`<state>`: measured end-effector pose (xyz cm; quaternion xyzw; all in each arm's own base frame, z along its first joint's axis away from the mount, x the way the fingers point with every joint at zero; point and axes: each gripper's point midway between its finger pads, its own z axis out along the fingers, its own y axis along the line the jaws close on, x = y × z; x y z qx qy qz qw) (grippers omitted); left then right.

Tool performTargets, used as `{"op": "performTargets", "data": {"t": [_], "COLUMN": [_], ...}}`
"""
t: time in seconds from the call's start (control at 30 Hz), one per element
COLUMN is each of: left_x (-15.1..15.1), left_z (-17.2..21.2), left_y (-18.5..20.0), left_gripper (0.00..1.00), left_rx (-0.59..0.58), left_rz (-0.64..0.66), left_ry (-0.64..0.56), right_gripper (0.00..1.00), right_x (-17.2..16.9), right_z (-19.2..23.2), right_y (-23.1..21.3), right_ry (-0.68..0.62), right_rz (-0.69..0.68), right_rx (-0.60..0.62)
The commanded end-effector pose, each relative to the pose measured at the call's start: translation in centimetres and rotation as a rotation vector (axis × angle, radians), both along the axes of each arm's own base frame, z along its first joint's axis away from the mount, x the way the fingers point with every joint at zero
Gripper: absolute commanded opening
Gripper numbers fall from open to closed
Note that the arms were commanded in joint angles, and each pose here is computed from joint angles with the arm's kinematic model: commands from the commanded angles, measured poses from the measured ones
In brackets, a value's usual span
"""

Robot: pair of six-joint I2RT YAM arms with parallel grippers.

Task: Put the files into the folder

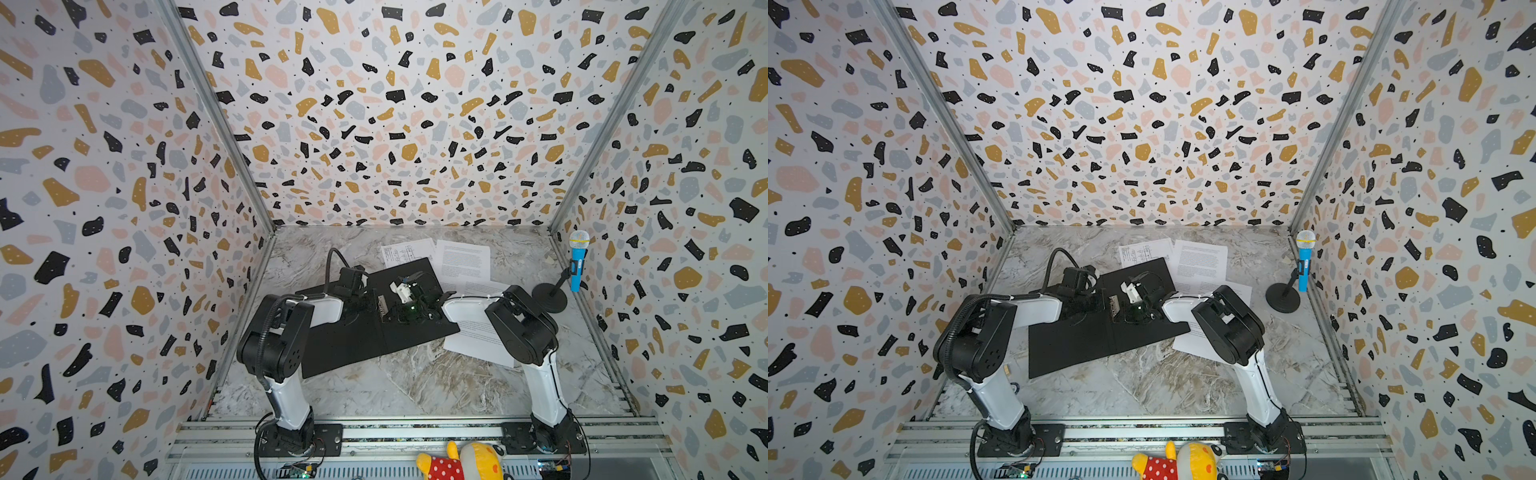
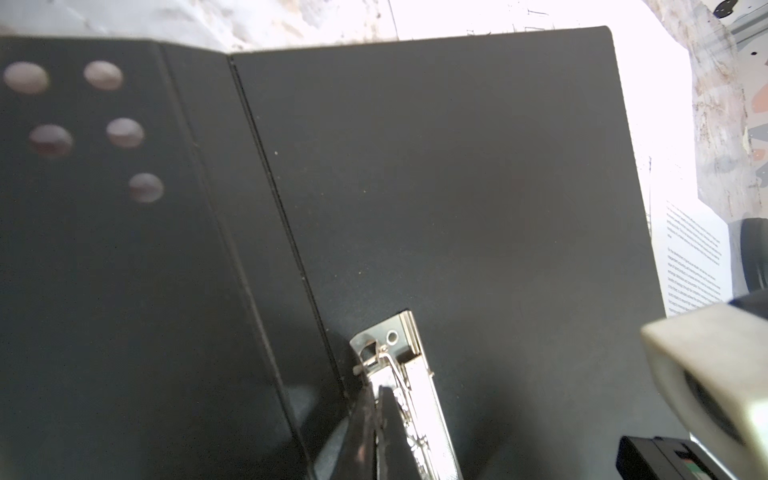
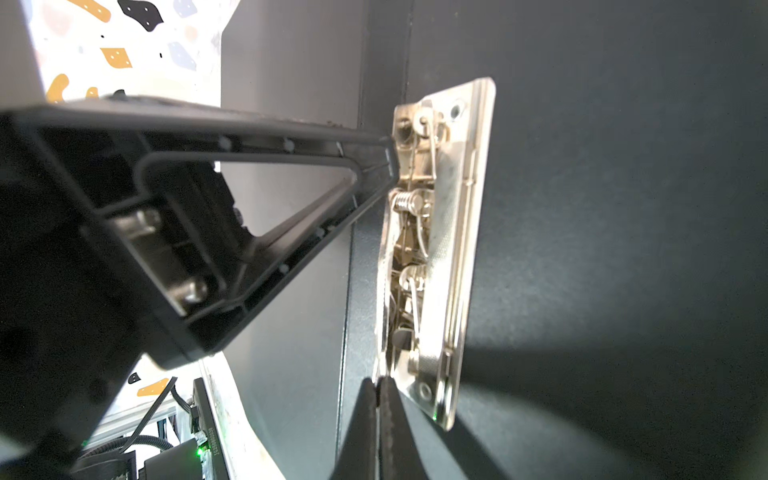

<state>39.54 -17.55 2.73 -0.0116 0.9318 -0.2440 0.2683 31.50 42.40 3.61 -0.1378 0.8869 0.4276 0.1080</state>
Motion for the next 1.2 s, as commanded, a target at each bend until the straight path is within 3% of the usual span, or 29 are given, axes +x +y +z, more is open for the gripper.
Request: {"op": "performTargets", "data": {"t": [0.0, 0.43, 1.17], "left_x": [-1.4, -1.7, -1.7], "left_z": [-2.9, -3.4, -3.5], "left_y": [0.2, -0.2, -0.5], "left_gripper": [0.02, 0.02, 0.02], "left_rx": [0.048, 0.04, 0.032], "left_rz": [-0.032, -0.055, -0.073], "left_ry": [0.074, 0.082, 0.08], "right_gripper": [0.0, 0.0, 0.0], "right_x": [-1.1, -0.8, 0.4], "right_z": [-5.6, -6.9, -0.6], "right_y": [-3.1, -4.4, -3.1], "right_ry": [0.055, 0.065, 0.043], "right_rz": [-0.021, -0.036, -0.062], "right_rx": [-0.181, -0.237, -0.011]}}
